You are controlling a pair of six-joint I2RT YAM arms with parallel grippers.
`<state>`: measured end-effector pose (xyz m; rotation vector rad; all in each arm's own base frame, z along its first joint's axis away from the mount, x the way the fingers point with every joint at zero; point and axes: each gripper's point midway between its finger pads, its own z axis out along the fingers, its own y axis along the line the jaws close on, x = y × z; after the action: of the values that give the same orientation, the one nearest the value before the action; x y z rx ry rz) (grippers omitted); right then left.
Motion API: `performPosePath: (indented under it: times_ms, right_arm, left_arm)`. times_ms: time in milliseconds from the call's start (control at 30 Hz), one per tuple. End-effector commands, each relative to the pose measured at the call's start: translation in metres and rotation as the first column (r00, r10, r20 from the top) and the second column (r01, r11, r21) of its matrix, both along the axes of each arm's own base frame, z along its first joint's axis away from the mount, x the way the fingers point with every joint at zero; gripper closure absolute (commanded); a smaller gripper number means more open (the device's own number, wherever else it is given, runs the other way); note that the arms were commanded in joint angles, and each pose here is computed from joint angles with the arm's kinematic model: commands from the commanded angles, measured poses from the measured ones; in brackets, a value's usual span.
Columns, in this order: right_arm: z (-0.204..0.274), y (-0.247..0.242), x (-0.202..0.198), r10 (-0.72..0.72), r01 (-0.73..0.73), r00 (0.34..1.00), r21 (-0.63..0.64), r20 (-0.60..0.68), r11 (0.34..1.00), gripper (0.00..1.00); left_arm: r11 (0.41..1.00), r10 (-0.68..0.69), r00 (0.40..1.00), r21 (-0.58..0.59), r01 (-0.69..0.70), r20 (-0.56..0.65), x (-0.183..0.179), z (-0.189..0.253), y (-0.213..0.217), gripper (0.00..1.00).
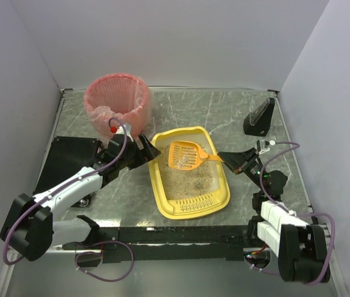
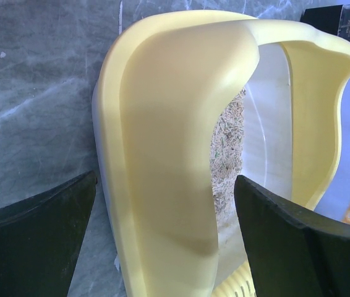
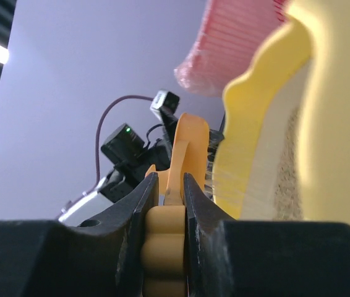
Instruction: Clean the litter box
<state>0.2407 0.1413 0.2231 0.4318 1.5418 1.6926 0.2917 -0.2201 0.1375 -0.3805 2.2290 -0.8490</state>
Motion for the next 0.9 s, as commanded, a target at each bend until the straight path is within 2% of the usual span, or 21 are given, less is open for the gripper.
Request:
performPosePath:
  times_ms: [0,233,400,433,500,533,633,667,733,867]
  right_arm:
    - [0.021,-0.003,-0.004,-0.028,0.039,0.987,-0.07,0.16,0.997,1.0]
    - [0.028,-0.005,-0.013,-0.03,0.044,0.974,-0.059,0.225,0.997,1.0]
    - [0.027,-0.005,-0.01,-0.031,0.046,0.976,-0.063,0.216,0.997,1.0]
    - [0.021,-0.005,-0.007,-0.028,0.039,0.986,-0.064,0.167,0.997,1.0]
    - [0.022,-0.005,0.0,-0.04,0.058,0.986,-0.107,0.16,0.993,1.0]
    - [0.002,-0.006,0.007,-0.053,0.066,0.995,-0.16,0.085,0.985,1.0]
    - [0.002,-0.017,0.014,-0.156,0.19,0.978,-0.276,0.141,0.942,1.0]
    - [-0.001,-0.022,0.015,-0.195,0.221,0.974,-0.3,0.115,0.928,1.0]
    - [-0.003,-0.025,0.013,-0.212,0.242,0.969,-0.324,0.124,0.915,1.0]
    - [-0.002,-0.021,0.012,-0.184,0.204,0.978,-0.302,0.095,0.931,1.0]
  left_arm:
    - [1.0,-0.007,0.998,-0.017,0.008,0.063,0.003,0.016,0.0,0.03]
    - [1.0,-0.002,0.997,-0.019,0.004,0.075,-0.001,0.018,0.004,0.03]
    - [1.0,0.001,0.997,-0.022,0.001,0.083,-0.003,0.022,0.006,0.03]
    - [1.0,0.003,0.997,-0.023,-0.001,0.083,-0.003,0.022,0.006,0.03]
    - [1.0,-0.005,0.995,-0.027,0.007,0.095,-0.006,0.026,0.007,0.03]
    - [0.999,-0.006,0.995,-0.031,0.01,0.101,-0.007,0.029,0.007,0.03]
    - [1.0,0.002,0.995,-0.021,0.0,0.102,-0.012,0.028,0.013,0.03]
    - [1.0,0.007,0.994,-0.019,-0.005,0.105,-0.012,0.029,0.014,0.03]
    - [1.0,0.012,0.994,-0.021,-0.009,0.112,-0.016,0.031,0.017,0.03]
    - [0.999,0.043,0.991,-0.006,-0.043,0.128,-0.019,0.031,0.027,0.03]
